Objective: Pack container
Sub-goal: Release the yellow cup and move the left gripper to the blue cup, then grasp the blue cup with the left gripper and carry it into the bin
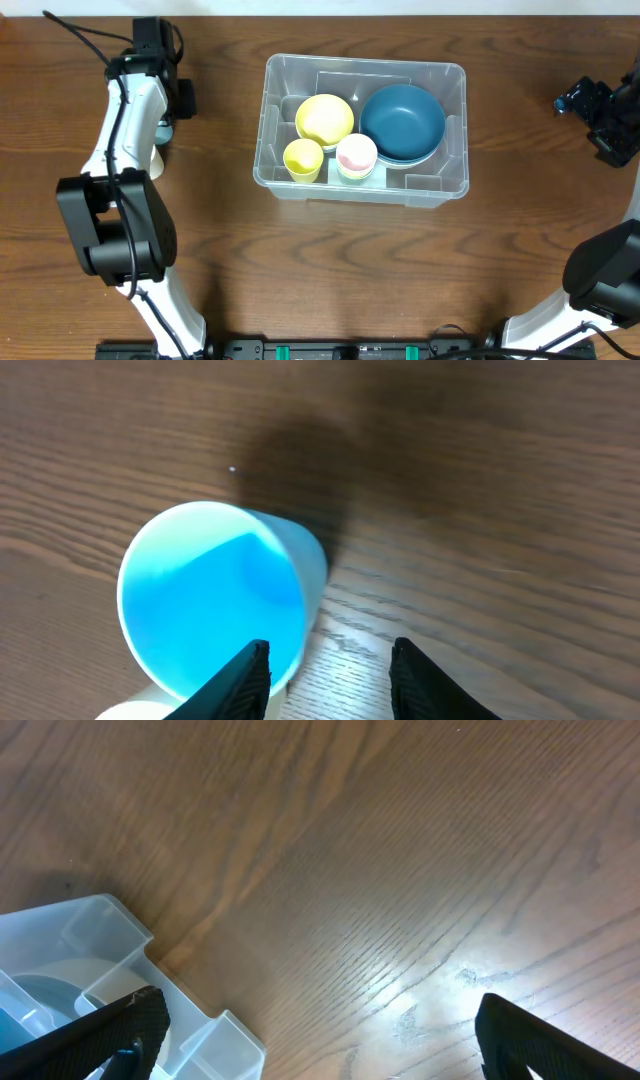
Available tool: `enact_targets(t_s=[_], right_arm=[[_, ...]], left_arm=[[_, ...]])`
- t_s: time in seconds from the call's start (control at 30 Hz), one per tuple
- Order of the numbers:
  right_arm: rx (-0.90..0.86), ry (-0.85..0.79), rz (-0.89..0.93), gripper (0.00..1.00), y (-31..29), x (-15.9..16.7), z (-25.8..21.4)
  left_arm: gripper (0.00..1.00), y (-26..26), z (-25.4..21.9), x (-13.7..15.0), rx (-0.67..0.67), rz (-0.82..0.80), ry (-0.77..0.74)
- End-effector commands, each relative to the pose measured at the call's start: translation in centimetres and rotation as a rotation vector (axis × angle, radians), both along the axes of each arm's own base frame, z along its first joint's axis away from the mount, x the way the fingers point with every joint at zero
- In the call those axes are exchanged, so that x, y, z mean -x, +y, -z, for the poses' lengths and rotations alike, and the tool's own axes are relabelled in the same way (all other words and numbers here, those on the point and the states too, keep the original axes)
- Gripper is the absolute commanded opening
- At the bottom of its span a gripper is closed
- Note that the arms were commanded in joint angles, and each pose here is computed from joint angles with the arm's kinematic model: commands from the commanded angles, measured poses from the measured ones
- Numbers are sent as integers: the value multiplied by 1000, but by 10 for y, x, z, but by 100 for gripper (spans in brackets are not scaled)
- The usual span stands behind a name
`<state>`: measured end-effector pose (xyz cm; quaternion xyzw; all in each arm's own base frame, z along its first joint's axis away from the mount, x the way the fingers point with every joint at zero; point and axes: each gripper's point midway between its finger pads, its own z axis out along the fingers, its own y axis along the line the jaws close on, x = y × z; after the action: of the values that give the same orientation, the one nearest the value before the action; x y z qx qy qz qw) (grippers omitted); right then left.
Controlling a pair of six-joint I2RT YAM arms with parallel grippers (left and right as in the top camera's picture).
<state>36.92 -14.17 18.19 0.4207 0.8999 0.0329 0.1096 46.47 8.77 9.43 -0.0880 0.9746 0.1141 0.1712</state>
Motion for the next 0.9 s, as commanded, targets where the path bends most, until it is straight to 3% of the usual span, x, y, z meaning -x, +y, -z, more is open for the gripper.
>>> enact_targets(t_s=[0.0,0.43,0.73,0.87], right_arm=[[1,-4,12,99,0,1,-2],[1,-4,12,99,0,1,-2],[1,-4,12,99,0,1,-2],[1,-4,12,99,0,1,-2]], left_arm=[[40,14,6,5,0,-37,16],[39,13,47,14,63,-45,96],[6,13,47,13,71,-72,87],[6,9,37,6,76,-78,64]])
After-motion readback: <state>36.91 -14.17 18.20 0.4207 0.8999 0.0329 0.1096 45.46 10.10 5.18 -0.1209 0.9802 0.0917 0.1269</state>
